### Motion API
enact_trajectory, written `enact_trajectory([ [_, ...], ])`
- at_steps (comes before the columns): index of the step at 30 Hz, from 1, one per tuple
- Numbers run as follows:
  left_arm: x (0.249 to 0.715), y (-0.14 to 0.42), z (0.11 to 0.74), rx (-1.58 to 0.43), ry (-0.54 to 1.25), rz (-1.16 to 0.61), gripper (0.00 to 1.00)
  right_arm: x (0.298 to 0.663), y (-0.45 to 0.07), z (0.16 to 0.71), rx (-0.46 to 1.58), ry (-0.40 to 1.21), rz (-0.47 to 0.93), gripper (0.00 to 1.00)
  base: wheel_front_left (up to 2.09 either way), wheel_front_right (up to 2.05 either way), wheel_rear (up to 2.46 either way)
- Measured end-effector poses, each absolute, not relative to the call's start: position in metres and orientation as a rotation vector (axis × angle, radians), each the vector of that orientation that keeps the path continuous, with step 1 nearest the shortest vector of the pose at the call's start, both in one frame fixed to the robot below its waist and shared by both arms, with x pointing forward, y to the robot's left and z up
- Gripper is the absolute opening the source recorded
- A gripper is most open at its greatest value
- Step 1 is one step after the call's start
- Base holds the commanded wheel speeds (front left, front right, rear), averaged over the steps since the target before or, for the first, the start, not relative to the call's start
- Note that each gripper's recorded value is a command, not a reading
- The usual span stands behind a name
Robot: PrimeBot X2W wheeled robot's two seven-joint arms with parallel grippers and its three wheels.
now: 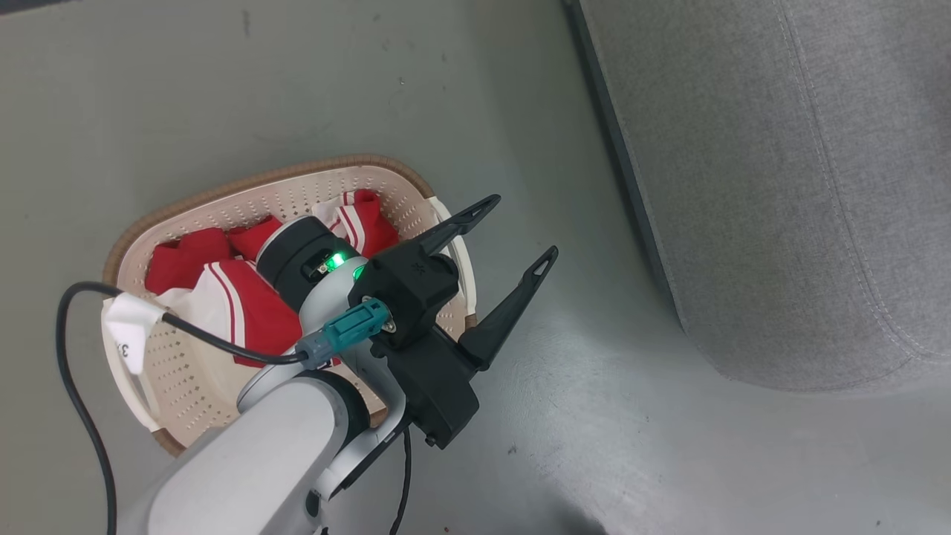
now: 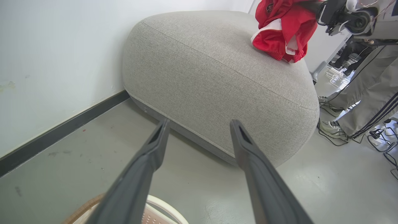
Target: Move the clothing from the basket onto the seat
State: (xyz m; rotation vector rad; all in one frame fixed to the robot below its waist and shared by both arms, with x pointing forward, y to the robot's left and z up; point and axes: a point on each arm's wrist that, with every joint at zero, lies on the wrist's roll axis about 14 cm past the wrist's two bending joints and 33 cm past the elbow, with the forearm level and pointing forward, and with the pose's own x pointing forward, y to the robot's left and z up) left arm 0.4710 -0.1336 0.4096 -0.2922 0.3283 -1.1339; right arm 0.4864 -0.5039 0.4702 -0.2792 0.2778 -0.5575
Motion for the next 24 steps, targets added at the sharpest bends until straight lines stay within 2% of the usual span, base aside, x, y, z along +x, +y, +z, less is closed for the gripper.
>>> enact_trajectory([
  [12, 0.474, -0.131, 0.415, -0.294, 0.310, -1.115, 1.00, 0.465, -0.500, 0.428, -0.261, 0.471, -0.554, 0.00, 0.00, 0.00, 0.00],
  [13, 0.474, -0.131, 0.416, -0.291, 0.309, -1.114, 1.00, 0.463, -0.500, 0.427, -0.260, 0.481, -0.551, 0.23, 0.00, 0.00, 0.00],
  [14, 0.474, -0.131, 0.416, -0.291, 0.309, -1.114, 1.00, 0.463, -0.500, 0.427, -0.260, 0.481, -0.551, 0.38, 0.00, 0.00, 0.00],
  [15, 0.474, -0.130, 0.417, -0.288, 0.309, -1.113, 1.00, 0.462, -0.499, 0.425, -0.258, 0.489, -0.551, 0.72, 0.00, 0.00, 0.00],
  [16, 0.474, -0.130, 0.418, -0.285, 0.303, -1.109, 1.00, 0.460, -0.496, 0.422, -0.249, 0.506, -0.540, 1.00, 0.00, 0.00, 0.00],
  [24, 0.478, -0.125, 0.430, -0.282, 0.275, -1.084, 1.00, 0.459, -0.487, 0.429, -0.279, 0.511, -0.491, 1.00, 0.00, 0.00, 0.00],
])
